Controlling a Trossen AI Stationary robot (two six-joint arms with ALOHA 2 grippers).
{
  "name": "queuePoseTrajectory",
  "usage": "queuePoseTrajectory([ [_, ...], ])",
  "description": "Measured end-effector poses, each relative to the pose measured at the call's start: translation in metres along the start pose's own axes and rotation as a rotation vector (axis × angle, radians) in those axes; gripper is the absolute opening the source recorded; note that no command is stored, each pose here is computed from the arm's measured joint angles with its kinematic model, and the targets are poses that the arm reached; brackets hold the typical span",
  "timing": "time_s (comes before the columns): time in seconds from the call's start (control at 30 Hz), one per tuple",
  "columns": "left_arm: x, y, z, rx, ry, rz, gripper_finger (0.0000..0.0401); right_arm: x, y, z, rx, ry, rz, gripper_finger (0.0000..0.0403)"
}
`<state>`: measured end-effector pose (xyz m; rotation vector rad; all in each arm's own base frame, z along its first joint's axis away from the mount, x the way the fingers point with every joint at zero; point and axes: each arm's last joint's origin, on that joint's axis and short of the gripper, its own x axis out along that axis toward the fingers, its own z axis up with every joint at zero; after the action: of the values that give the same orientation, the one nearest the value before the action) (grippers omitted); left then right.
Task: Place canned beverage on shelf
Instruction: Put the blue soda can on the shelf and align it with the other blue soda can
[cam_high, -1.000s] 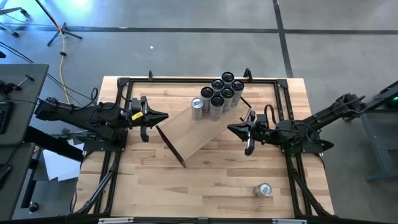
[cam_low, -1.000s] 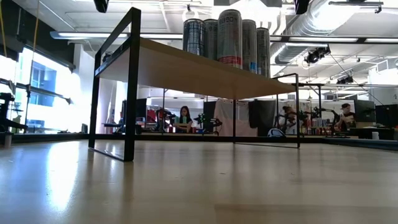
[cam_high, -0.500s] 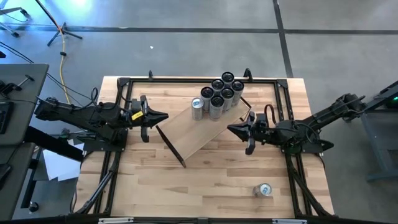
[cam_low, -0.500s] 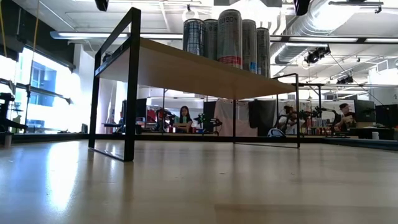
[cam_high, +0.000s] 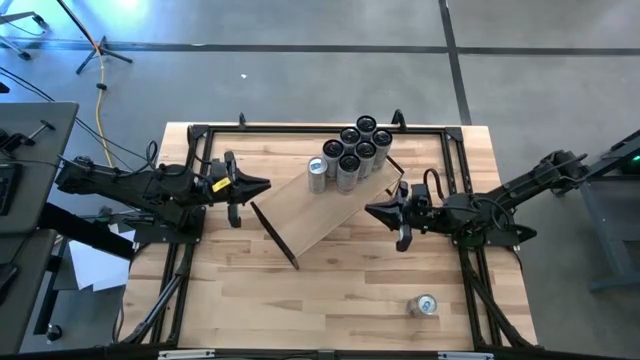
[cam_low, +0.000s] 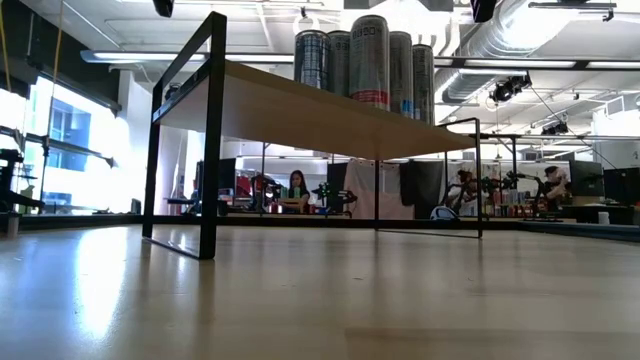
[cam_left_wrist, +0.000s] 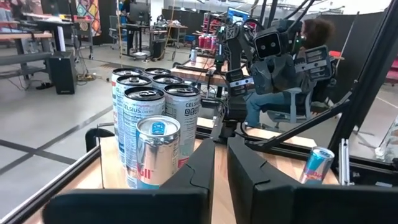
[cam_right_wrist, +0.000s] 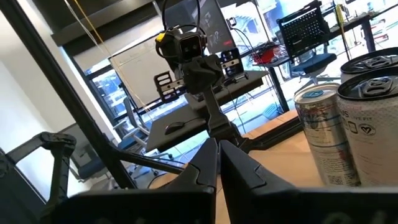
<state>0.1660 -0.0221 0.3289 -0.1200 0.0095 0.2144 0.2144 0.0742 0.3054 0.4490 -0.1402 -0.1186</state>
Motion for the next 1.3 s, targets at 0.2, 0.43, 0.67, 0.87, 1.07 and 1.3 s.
queuePoseTrajectory([
  [0.2,0.0,0.0004,0.0,0.028,-0.001,0.015,0.0064,0.0,-0.0019,-0.0014,-0.005,0.002,-0.044,0.0064],
  [0.43,0.0,0.0007,0.0001,-0.012,-0.003,0.025,0.0162,-0.0001,-0.0035,-0.0009,0.094,-0.024,-0.095,0.0208],
  [0.67,0.0,0.0007,0.0001,-0.027,-0.004,0.026,0.0246,0.0,-0.0041,-0.0026,0.131,-0.012,-0.101,0.0321],
  [0.87,0.0,0.0007,0.0001,-0.028,-0.003,0.026,0.0288,-0.0001,-0.0047,-0.0045,0.152,0.005,-0.104,0.0363],
  [1.07,0.0,0.0012,0.0001,-0.051,-0.006,0.043,0.0313,-0.0001,-0.0044,-0.0046,0.152,0.01,-0.094,0.0371],
  [1.3,-0.0001,0.0019,0.0001,-0.043,-0.009,0.065,0.0321,-0.0001,-0.0044,-0.0046,0.151,0.01,-0.094,0.0372],
])
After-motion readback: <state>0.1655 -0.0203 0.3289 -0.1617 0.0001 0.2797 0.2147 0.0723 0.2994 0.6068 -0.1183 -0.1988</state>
